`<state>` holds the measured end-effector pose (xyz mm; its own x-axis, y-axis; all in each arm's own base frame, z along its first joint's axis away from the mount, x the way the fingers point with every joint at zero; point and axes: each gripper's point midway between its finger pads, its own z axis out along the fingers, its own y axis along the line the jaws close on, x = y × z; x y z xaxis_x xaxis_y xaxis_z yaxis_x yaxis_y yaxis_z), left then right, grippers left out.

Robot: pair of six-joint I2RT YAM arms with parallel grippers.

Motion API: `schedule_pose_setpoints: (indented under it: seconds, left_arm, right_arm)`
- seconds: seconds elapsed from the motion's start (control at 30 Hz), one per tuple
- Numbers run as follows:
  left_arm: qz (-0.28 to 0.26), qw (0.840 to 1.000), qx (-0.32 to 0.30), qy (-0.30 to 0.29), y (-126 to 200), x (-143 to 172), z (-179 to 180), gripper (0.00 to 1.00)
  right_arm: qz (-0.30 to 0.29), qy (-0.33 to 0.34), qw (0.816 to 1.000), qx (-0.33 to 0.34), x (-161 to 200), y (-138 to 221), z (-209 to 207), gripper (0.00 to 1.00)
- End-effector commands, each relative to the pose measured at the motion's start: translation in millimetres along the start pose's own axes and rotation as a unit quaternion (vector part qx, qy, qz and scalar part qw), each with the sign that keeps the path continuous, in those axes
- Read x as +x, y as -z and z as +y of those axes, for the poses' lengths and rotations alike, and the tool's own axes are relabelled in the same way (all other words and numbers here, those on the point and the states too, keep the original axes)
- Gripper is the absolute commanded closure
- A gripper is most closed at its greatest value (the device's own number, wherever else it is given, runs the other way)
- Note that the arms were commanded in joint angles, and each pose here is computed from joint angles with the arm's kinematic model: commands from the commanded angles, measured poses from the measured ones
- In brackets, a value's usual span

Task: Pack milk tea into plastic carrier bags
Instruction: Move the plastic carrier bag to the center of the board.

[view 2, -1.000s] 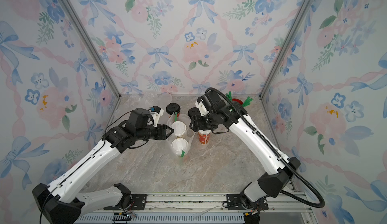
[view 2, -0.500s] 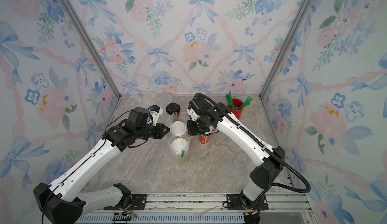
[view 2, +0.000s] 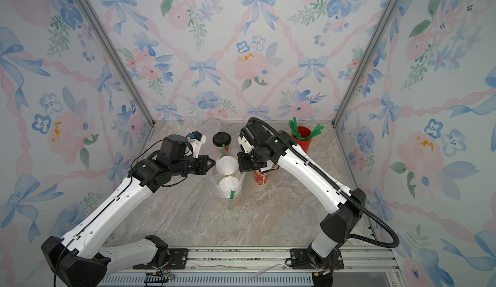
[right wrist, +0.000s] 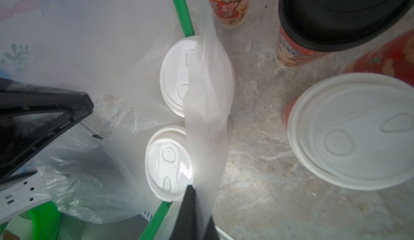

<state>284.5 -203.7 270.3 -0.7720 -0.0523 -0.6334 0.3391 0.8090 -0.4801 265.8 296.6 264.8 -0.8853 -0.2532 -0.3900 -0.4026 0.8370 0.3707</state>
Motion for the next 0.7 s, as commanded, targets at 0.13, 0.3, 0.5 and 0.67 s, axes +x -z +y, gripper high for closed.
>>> schedule_pose_setpoints:
  seconds: [0.13,0.3,0.5,0.67]
  left_arm:
    - [-0.033,0.999,-0.021,0.003,11.8,-21.4,16.9,1.00]
    - [-0.040,0.998,-0.037,0.007,13.2,-31.3,36.9,1.00]
    - [-0.059,0.997,-0.054,0.010,23.0,-49.5,61.3,1.00]
    - [-0.066,0.995,-0.075,0.012,26.7,-61.8,88.8,1.00]
  right_arm:
    - [-0.028,0.007,0.999,-0.021,-23.8,-2.0,22.2,1.00]
    - [-0.032,0.015,0.999,-0.034,-41.9,-17.0,36.4,1.00]
    - [-0.042,0.030,0.998,-0.042,-64.0,-33.8,54.6,1.00]
    - [-0.061,0.036,0.996,-0.054,-85.2,-49.3,66.9,1.00]
